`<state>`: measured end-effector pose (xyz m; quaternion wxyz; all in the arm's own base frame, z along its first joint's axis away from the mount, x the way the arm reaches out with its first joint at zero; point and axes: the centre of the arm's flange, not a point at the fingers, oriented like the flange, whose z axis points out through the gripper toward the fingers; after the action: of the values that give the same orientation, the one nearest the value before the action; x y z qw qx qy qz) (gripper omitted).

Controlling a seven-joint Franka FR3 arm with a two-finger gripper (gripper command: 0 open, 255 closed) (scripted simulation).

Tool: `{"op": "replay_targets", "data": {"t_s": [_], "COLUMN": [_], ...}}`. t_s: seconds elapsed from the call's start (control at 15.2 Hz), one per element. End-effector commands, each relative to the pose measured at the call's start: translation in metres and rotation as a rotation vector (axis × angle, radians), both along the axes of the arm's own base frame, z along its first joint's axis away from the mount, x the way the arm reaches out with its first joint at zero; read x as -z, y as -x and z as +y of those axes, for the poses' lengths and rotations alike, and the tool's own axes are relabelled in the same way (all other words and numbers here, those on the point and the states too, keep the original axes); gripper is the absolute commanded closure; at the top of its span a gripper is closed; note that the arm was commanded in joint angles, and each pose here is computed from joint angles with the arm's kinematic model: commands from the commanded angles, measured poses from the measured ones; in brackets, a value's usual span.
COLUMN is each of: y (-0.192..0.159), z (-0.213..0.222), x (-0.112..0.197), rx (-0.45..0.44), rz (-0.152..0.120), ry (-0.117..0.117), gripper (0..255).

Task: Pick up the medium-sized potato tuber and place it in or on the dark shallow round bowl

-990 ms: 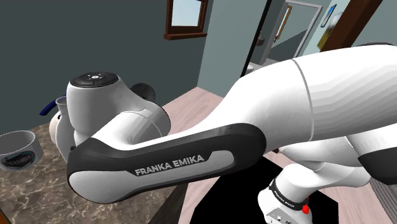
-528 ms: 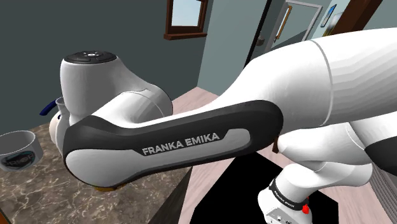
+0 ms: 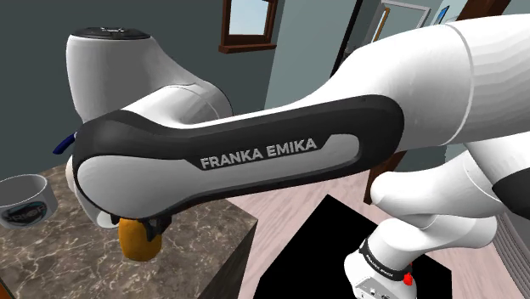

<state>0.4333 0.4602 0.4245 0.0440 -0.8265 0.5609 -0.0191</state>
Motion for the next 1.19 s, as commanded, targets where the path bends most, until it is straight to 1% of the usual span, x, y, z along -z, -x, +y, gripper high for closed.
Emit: {"op": "replay_targets", "data": {"t_s": [0.0, 0.26, 1.12], "y": [0.001, 0.001, -0.097], "z": [0.0, 0.0, -0.141], "x": [-0.011, -0.032, -0.042], "rx": [0.0, 0.0, 0.0], "rz": [0.0, 0.0, 0.0], "ry": [0.0, 0.0, 0.0], "gripper": [255, 255, 255]}}
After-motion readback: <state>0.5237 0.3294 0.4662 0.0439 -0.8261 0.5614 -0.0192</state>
